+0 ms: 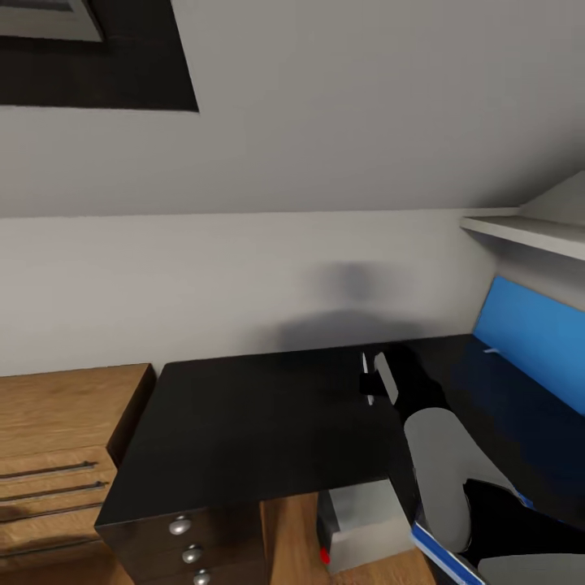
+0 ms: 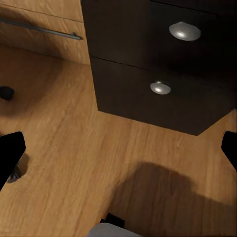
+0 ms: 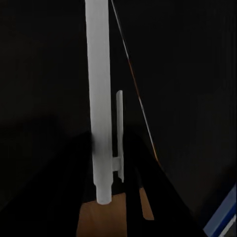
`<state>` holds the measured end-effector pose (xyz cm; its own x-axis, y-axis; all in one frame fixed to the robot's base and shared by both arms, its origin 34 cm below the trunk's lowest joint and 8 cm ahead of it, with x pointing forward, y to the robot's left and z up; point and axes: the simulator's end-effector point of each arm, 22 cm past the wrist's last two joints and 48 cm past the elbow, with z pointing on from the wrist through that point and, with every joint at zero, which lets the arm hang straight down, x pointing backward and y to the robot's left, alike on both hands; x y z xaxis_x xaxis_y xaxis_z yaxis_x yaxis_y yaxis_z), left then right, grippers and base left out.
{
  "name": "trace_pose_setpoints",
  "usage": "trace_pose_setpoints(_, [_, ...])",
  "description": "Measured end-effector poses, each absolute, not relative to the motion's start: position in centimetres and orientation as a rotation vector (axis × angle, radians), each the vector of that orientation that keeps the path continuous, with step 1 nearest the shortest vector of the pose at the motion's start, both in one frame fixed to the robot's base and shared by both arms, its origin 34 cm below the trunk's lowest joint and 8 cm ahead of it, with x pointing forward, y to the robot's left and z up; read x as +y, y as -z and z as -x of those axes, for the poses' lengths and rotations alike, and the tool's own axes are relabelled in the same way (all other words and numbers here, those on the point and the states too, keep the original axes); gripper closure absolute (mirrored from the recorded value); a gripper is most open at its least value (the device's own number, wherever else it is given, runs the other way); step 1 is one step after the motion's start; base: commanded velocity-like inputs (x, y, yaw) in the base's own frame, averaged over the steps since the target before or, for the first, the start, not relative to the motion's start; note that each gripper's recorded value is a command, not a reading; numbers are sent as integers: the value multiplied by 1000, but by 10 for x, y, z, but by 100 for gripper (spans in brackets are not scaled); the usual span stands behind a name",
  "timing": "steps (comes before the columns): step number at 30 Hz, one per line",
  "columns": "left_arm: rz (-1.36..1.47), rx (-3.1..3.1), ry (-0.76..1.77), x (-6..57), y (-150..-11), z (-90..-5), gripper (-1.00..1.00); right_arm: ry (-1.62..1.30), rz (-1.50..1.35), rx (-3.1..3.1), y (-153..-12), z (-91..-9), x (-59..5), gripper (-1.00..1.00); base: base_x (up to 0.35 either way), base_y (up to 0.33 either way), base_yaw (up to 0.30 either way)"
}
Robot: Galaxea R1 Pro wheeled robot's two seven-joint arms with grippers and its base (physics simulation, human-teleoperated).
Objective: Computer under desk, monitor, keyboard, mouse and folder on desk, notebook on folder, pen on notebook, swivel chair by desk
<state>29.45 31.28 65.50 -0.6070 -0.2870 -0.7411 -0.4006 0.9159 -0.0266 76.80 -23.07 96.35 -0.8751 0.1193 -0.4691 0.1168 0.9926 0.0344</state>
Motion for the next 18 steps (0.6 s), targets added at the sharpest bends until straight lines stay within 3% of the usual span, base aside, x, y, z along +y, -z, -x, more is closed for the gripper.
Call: trace_pose_setpoints(18, [485,2252,-178,314,-657,-297,-100,-14,-164,2642,-966,-766,-229,100,0,0,-244])
